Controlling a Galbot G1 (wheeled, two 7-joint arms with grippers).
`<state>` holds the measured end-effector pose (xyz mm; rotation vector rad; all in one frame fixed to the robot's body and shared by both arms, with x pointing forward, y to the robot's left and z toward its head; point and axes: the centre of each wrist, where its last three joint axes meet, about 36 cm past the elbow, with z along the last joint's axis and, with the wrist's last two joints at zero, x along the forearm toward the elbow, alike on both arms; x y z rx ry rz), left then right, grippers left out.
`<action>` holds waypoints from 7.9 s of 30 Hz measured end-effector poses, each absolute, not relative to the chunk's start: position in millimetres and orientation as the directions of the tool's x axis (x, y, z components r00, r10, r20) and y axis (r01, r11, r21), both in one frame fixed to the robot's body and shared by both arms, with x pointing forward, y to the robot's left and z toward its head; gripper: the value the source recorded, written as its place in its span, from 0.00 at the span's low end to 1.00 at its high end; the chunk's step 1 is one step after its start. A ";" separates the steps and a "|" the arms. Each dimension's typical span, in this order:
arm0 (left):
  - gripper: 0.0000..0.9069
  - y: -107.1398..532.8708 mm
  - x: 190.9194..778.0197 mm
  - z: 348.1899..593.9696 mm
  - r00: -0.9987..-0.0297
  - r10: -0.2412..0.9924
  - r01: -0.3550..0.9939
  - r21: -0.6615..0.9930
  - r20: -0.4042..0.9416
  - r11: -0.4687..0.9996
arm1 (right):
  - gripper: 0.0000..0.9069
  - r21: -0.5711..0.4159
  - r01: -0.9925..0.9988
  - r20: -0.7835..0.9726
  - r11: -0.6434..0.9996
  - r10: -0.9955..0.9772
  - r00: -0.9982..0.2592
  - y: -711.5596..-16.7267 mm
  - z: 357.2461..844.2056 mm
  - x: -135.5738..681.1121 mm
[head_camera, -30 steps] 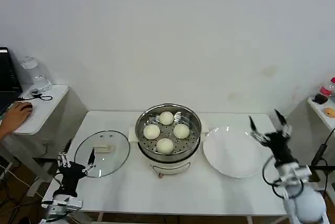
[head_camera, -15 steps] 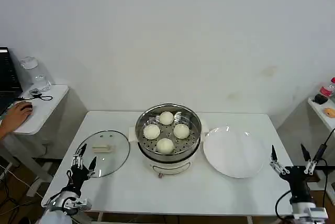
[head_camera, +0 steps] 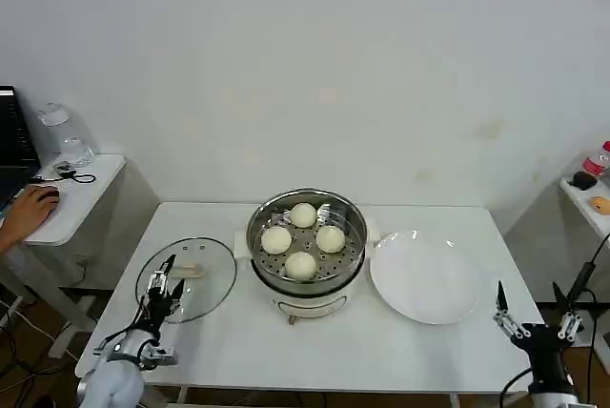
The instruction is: Take steamed baozi put them in steamer then cover it.
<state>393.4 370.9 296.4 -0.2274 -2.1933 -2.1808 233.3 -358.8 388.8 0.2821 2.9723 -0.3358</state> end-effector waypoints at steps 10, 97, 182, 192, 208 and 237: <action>1.00 374.3 421.7 286.0 -0.985 0.076 0.155 0.987 0.158 -0.043 | 1.00 -0.214 0.212 -0.147 0.953 0.184 -0.972 -358.7 390.1 221.3; 0.00 195.4 483.1 458.3 -0.998 0.007 -0.068 0.994 -0.069 0.089 | 1.00 -0.240 0.136 -0.090 0.961 0.118 -0.989 -342.3 370.7 235.8; 1.00 42.4 460.5 438.1 -0.996 0.057 0.065 0.996 0.062 0.053 | 1.00 -0.246 0.091 -0.049 0.965 0.082 -0.995 -326.3 354.6 239.1; 1.00 51.3 441.8 448.4 -0.995 0.090 0.060 0.995 0.053 0.083 | 1.00 -0.249 0.089 -0.046 0.964 0.079 -0.996 -323.7 353.9 238.5; 1.00 112.6 379.0 475.9 -0.987 0.159 0.030 0.983 0.000 0.182 | 1.00 -0.246 0.079 -0.030 0.966 0.073 -0.997 -320.4 349.2 236.0; 1.00 258.4 248.0 404.1 -0.998 -0.056 -0.056 0.192 -0.007 0.980 | 1.00 -0.165 -0.081 0.149 0.983 -0.057 -0.987 -311.2 379.0 207.3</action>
